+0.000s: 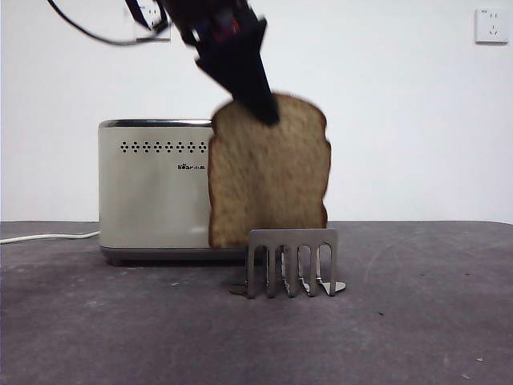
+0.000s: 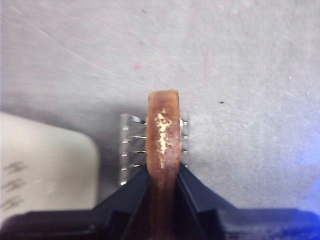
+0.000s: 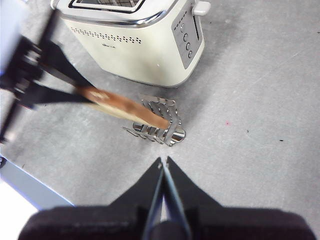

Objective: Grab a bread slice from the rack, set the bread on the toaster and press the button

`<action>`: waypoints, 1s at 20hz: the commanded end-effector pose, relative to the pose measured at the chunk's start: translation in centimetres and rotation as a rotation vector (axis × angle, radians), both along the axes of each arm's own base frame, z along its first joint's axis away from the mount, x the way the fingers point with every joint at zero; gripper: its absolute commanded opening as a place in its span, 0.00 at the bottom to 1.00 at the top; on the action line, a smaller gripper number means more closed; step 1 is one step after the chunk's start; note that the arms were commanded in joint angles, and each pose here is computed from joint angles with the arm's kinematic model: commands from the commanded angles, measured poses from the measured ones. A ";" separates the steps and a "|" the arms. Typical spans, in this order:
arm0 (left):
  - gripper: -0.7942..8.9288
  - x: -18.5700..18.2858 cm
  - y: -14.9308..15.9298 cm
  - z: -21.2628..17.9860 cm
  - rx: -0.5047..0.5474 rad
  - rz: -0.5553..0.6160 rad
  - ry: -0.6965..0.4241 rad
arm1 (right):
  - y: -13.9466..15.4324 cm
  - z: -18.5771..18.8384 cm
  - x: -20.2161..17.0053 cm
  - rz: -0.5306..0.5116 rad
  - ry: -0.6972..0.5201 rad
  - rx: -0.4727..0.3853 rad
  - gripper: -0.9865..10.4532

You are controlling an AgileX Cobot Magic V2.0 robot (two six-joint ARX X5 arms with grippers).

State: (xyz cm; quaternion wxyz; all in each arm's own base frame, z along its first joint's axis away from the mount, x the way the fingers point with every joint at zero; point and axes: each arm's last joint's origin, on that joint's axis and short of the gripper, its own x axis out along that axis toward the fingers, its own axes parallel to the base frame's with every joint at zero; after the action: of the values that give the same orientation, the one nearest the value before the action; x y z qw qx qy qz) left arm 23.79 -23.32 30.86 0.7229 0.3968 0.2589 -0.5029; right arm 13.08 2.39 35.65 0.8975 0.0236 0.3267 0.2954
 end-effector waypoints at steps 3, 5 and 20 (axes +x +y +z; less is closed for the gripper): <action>0.07 -0.9 1.9 7.4 -0.074 0.036 -0.209 | 0.0 0.0 0.0 0.008 -0.007 -0.004 0.08; 0.07 -1.1 3.0 10.7 -0.080 0.059 -0.310 | 0.0 0.0 0.0 0.008 -0.007 -0.004 0.08; 0.07 4.5 8.4 10.5 0.080 0.079 -0.325 | 0.0 0.0 0.0 0.008 0.000 -0.005 0.08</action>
State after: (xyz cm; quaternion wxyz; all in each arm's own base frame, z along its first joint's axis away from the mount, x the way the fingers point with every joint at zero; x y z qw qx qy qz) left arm 28.12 -14.86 41.56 0.7619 0.4887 0.1757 -0.3870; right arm 13.05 2.39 35.62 0.8967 0.0239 0.3287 0.2954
